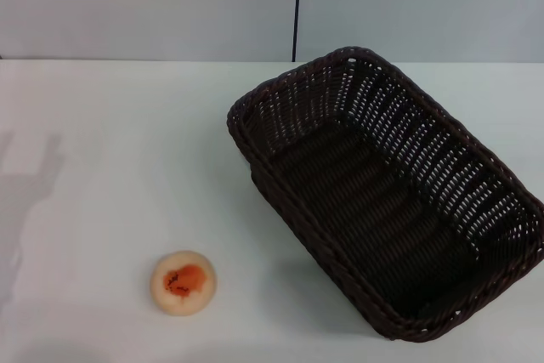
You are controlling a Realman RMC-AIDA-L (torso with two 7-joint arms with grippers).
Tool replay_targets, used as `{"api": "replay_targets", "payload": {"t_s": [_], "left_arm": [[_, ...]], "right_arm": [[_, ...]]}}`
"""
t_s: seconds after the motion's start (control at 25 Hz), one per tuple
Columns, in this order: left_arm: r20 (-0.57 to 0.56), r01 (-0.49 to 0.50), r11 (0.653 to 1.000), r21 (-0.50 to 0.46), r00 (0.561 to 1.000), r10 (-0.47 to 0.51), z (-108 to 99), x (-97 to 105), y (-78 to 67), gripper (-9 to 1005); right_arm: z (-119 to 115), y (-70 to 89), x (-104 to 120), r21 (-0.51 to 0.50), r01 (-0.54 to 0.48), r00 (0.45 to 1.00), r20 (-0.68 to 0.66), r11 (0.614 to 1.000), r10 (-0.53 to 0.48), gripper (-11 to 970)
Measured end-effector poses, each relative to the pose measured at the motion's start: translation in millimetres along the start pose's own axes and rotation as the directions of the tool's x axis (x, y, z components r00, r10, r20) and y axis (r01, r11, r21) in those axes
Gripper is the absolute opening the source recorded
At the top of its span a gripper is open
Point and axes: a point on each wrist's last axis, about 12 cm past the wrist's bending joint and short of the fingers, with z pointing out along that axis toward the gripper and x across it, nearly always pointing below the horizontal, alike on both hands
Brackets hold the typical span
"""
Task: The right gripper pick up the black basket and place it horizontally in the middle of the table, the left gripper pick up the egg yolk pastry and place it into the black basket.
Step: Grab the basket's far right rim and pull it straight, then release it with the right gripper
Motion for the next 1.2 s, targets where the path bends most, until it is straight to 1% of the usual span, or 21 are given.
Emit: {"api": "replay_targets", "payload": {"t_s": [0.44, 0.48, 0.52, 0.56, 0.6, 0.64, 0.68, 0.72, 0.76, 0.8, 0.84, 0.92, 0.96, 1.0, 1.04, 1.08, 1.12, 1.16, 1.2], "left_arm": [[0.005, -0.001, 1.0, 0.003, 1.0, 0.001, -0.6, -0.8, -0.4, 841], [0.005, -0.001, 1.0, 0.003, 1.0, 0.001, -0.6, -0.9, -0.3, 841], [0.006, -0.002, 1.0, 0.002, 1.0, 0.002, -0.7, -1.1, -0.1, 841], [0.006, -0.002, 1.0, 0.002, 1.0, 0.002, -0.7, -1.1, -0.1, 841], [0.006, -0.002, 1.0, 0.002, 1.0, 0.002, -0.7, -1.2, 0.0, 841], [0.007, -0.002, 1.0, 0.001, 1.0, 0.002, -0.7, -1.4, 0.2, 841], [0.008, -0.003, 1.0, 0.0, 1.0, 0.003, -0.8, -1.5, 0.3, 841], [0.009, -0.005, 1.0, -0.002, 1.0, 0.005, -1.0, -1.9, 0.8, 841], [0.009, -0.005, 1.0, -0.002, 1.0, 0.005, -1.0, -1.9, 0.8, 840], [0.009, -0.005, 1.0, -0.003, 1.0, 0.005, -1.0, -2.0, 0.9, 840], [0.009, -0.006, 1.0, -0.003, 1.0, 0.006, -1.0, -2.0, 1.0, 840], [0.009, -0.006, 1.0, -0.003, 1.0, 0.006, -0.3, -2.0, 1.2, 840], [0.009, -0.006, 1.0, -0.003, 1.0, 0.006, -0.3, -2.0, 1.2, 840], [0.009, -0.006, 1.0, -0.003, 1.0, 0.006, 0.1, -1.8, 1.2, 840], [0.008, -0.006, 1.0, -0.003, 1.0, 0.006, 0.3, -1.7, 1.2, 840], [0.008, -0.006, 1.0, -0.003, 1.0, 0.006, 0.3, -1.7, 1.2, 840], [0.007, -0.005, 1.0, -0.002, 1.0, 0.005, 0.5, -1.5, 1.2, 840], [0.006, -0.005, 1.0, -0.002, 1.0, 0.005, 0.5, -1.4, 1.2, 840], [0.006, -0.005, 1.0, -0.002, 1.0, 0.005, 0.5, -1.4, 1.2, 840]], "right_arm": [[4.7, 4.3, 1.9, -0.024, 0.003, 1.0, -0.013, 1.0, -0.004, 268], [6.6, 5.8, 2.4, -0.042, 0.011, 1.0, -0.027, 0.999, -0.013, 268], [12.6, 9.6, 1.6, -0.096, 0.025, 0.997, -0.065, 0.995, -0.032, 267], [12.6, 9.6, 1.6, -0.096, 0.025, 0.997, -0.065, 0.995, -0.032, 267], [20.3, 14.2, -1.5, -0.177, 0.028, 0.991, -0.124, 0.984, -0.05, 267], [20.3, 14.2, -1.5, -0.177, 0.028, 0.991, -0.124, 0.984, -0.05, 268], [25.2, 16.5, -5.2, -0.224, 0.021, 0.985, -0.163, 0.974, -0.059, 268], [35.7, 22.5, -13.7, -0.314, 0.006, 0.967, -0.241, 0.949, -0.086, 268], [35.7, 22.5, -13.7, -0.314, 0.006, 0.967, -0.241, 0.949, -0.086, 277], [42.4, 27.6, -20.1, -0.37, -0.001, 0.95, -0.292, 0.929, -0.115, 287], [52.1, 37.3, -32.0, -0.451, -0.013, 0.913, -0.368, 0.892, -0.173, 296], [59.1, 49.2, -45.0, -0.529, -0.02, 0.869, -0.429, 0.848, -0.246, 315], [59.1, 49.2, -45.0, -0.529, -0.02, 0.869, -0.429, 0.848, -0.246, 324], [66.2, 64.5, -59.9, -0.598, -0.034, 0.812, -0.484, 0.801, -0.327, 333], [70.6, 73.2, -67.3, -0.624, -0.037, 0.778, -0.508, 0.781, -0.369, 343], [70.6, 73.2, -67.3, -0.624, -0.037, 0.778, -0.508, 0.781, -0.369, 352], [78.4, 91.3, -77.8, -0.653, -0.055, 0.69, -0.572, 0.755, -0.444, 362], [78.4, 91.3, -77.8, -0.653, -0.055, 0.69, -0.572, 0.755, -0.444, 371], [83.2, 102.6, -83.4, -0.668, -0.057, 0.635, -0.598, 0.742, -0.489, 380]]}}
